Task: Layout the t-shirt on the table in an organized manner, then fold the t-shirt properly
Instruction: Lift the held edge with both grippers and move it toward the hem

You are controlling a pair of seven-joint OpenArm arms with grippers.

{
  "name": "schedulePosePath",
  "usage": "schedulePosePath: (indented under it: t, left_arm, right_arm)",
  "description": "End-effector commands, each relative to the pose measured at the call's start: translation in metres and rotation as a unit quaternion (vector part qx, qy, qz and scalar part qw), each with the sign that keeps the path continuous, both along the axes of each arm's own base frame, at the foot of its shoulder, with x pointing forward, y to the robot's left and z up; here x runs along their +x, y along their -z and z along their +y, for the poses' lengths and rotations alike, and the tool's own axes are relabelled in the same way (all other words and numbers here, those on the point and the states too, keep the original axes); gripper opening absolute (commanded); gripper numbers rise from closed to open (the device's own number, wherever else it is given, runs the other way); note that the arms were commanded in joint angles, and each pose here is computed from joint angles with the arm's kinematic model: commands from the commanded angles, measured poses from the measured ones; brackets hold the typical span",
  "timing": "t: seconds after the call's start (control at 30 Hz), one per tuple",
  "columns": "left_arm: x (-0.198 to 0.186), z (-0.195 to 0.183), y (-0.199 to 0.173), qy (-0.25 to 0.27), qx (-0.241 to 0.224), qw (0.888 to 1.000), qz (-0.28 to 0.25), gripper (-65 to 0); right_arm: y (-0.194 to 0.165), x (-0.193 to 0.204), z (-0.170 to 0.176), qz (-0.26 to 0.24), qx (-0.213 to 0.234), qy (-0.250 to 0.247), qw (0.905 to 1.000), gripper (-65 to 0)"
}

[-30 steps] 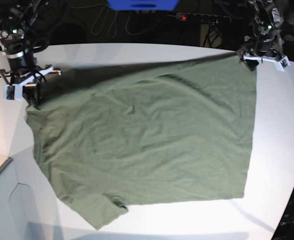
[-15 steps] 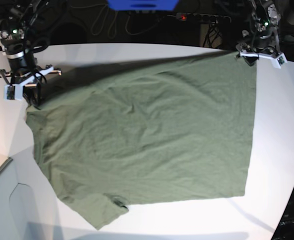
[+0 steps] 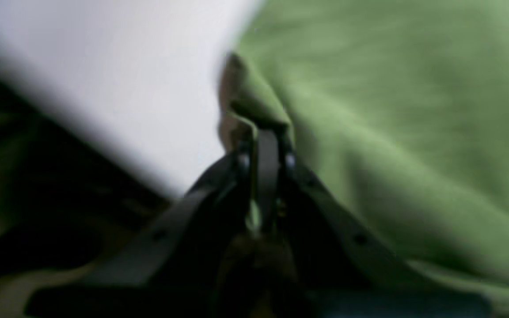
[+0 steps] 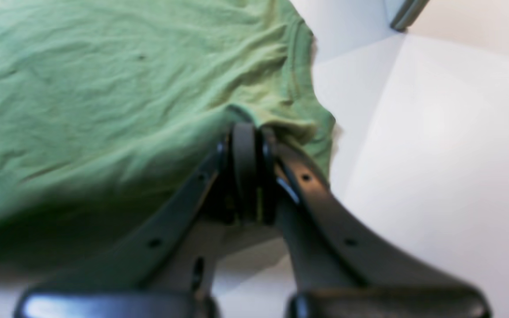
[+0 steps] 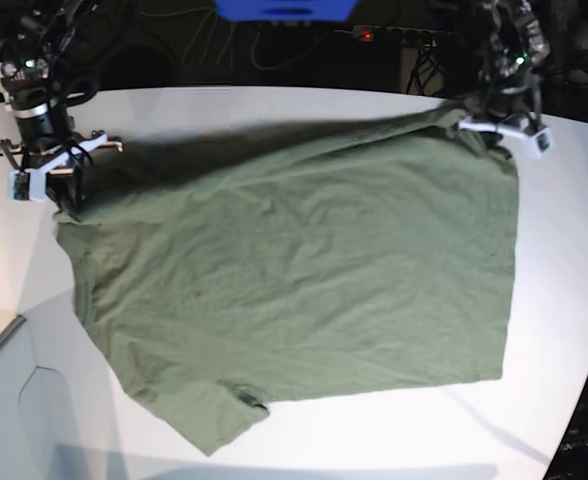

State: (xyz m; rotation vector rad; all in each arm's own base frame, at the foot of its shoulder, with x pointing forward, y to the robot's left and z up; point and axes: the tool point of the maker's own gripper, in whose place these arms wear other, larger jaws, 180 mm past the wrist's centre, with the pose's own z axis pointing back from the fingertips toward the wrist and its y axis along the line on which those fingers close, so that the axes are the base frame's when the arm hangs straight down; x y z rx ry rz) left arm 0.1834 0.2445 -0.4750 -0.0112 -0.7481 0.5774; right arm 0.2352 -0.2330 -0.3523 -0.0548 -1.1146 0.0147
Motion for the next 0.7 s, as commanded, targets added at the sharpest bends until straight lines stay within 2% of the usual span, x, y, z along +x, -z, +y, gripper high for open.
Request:
schedulePosePath:
  t: [0.0, 0.4, 0.67]
  left_arm:
    - [-0.009, 0.006, 0.000, -0.004, 0.007, 1.000, 0.010, -64.8]
    - [-0.017, 0.007, 0.002, -0.004, 0.008, 1.000, 0.018, -65.0]
    - [-0.020, 0.014, -0.024, 0.004, 0.034, 0.999, -0.003, -65.0]
  right_arm:
    - [-0.014, 0.006, 0.001, -0.028, -0.001, -0.008, 0.9996, -65.0]
    - [-0.014, 0.007, 0.001, -0.029, -0.002, -0.008, 0.9996, -65.0]
    - [-0.014, 0.007, 0.001, -0.029, -0.001, -0.009, 0.9995, -65.0]
